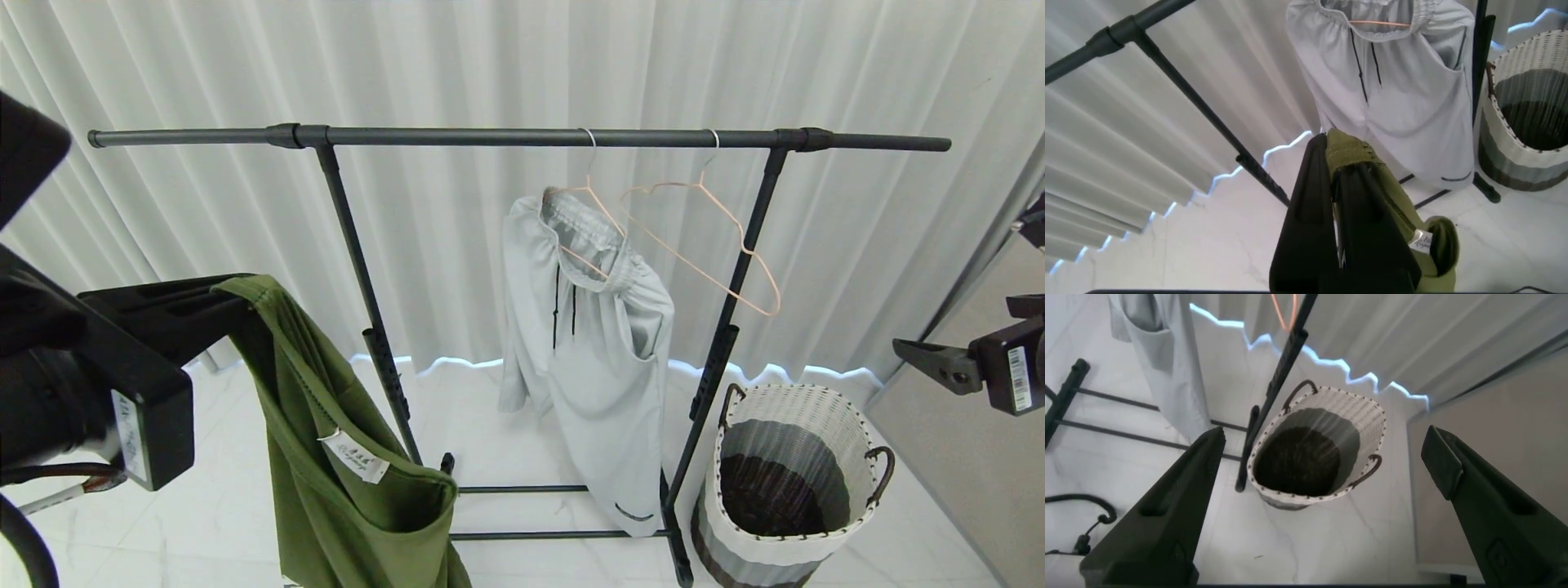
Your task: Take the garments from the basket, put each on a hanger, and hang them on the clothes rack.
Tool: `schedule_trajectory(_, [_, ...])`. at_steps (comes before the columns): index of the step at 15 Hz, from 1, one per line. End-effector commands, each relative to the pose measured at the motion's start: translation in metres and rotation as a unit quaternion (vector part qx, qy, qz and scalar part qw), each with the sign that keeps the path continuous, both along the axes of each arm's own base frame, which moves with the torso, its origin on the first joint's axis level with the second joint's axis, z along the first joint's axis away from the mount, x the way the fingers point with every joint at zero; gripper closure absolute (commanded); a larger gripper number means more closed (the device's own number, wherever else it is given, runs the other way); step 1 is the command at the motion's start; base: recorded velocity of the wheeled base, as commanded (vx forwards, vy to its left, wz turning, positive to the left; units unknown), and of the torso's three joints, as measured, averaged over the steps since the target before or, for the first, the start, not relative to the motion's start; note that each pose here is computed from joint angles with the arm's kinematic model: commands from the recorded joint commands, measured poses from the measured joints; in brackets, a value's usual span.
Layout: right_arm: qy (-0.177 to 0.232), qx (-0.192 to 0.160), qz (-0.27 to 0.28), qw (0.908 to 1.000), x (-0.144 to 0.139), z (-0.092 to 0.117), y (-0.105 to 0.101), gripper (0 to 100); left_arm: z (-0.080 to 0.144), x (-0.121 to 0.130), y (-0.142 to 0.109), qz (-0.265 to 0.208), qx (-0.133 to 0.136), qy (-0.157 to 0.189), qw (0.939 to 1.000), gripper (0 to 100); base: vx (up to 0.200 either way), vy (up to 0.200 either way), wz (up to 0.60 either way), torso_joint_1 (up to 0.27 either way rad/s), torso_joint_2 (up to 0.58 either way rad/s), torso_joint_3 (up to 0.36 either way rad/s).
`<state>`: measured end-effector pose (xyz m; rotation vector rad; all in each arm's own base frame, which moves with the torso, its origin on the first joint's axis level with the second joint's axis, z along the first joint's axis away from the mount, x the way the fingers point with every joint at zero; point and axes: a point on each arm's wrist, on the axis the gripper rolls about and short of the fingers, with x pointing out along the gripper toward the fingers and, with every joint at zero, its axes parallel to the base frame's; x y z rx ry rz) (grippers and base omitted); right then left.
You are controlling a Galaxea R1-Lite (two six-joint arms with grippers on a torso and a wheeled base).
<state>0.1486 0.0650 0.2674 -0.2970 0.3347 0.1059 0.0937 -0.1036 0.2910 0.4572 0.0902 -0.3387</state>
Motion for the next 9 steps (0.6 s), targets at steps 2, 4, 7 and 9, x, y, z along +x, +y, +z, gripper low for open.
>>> schedule_trajectory(2, [0.000, 0.000, 0.000, 1.0000, -0.0003, 0.0000, -0.0001, 0, -0.0005, 0.0006, -0.0010, 0.000, 0.001, 0.001, 1.0000, 100, 0.100, 0.000, 0.00, 0.001, 0.00, 0.001])
schedule_trajectory(4, [0.000, 0.000, 0.000, 1.0000, -0.0003, 0.0000, -0.0001, 0, -0.0009, 0.0006, -0.0011, 0.000, 0.002, 0.002, 1.0000, 100, 0.200, 0.000, 0.00, -0.005, -0.01, 0.005])
schedule_trajectory(7, [0.001, -0.001, 0.001, 1.0000, 0.0000, -0.0007, 0.0002, 0, -0.0016, 0.0009, -0.0015, 0.000, 0.003, 0.003, 1.0000, 100, 0.200, 0.000, 0.00, 0.015, 0.01, 0.001])
schedule_trajectory(9, [0.000, 0.000, 0.001, 1.0000, 0.0001, -0.0004, 0.0002, 0, -0.0016, 0.0010, -0.0013, 0.000, 0.003, 0.003, 1.0000, 100, 0.200, 0.000, 0.00, 0.010, 0.00, 0.002])
